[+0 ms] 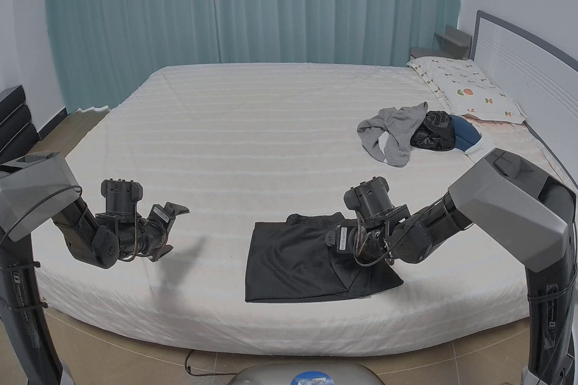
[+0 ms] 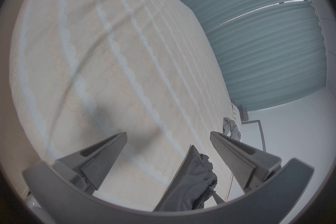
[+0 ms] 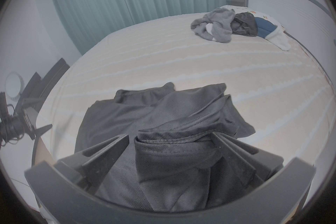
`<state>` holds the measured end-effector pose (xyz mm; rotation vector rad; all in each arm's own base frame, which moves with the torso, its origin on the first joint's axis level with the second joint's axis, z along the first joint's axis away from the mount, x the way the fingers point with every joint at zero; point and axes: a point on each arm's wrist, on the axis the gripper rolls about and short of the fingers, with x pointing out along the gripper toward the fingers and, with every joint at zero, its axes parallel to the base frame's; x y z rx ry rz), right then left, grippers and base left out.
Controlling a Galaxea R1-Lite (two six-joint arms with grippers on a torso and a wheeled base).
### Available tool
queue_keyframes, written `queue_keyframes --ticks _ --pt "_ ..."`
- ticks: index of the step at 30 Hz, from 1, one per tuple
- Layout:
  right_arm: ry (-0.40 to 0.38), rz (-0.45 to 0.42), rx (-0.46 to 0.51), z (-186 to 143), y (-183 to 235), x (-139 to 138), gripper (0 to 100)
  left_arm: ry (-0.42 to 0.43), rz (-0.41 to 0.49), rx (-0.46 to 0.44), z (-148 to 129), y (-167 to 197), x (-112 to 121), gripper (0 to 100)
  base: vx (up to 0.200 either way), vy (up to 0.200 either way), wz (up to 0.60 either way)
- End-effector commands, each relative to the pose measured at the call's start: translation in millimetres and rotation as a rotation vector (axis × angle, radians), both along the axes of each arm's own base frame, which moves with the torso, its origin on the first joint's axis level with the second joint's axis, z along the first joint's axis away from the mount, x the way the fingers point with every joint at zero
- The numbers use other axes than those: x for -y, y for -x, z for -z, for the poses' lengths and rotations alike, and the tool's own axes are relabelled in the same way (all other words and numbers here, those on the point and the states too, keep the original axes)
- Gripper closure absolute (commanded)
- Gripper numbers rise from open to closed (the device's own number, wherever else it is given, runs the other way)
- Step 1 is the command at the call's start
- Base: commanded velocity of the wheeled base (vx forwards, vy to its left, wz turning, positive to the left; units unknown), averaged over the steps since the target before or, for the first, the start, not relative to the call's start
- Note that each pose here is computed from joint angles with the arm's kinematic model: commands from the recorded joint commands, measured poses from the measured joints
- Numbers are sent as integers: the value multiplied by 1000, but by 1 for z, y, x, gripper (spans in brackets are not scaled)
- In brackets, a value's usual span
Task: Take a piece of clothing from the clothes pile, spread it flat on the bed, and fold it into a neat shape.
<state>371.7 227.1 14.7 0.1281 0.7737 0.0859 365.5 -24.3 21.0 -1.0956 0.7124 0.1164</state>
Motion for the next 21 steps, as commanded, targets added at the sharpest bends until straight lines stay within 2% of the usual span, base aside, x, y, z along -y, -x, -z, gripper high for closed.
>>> queue_keyframes --ticks 1,10,11,14,16,21 --pt "43 -5 -26 17 0 -3 0 0 0 -2 1 0 0 0 0 0 0" --pt "92 25 -48 0 10 35 0 1 1 -2 1 0 0 0 0 0 0" --pt "95 48 -56 -7 16 49 0 1 1 -2 1 0 0 0 0 0 0" --pt "98 61 -75 -10 22 62 0 0 0 -2 1 0 0 0 0 0 0" --pt "117 77 -124 -6 36 81 0 0 0 0 0 0 0 0 0 0 0" --pt "78 76 -185 -5 54 104 0 1 1 -2 1 0 0 0 0 0 0"
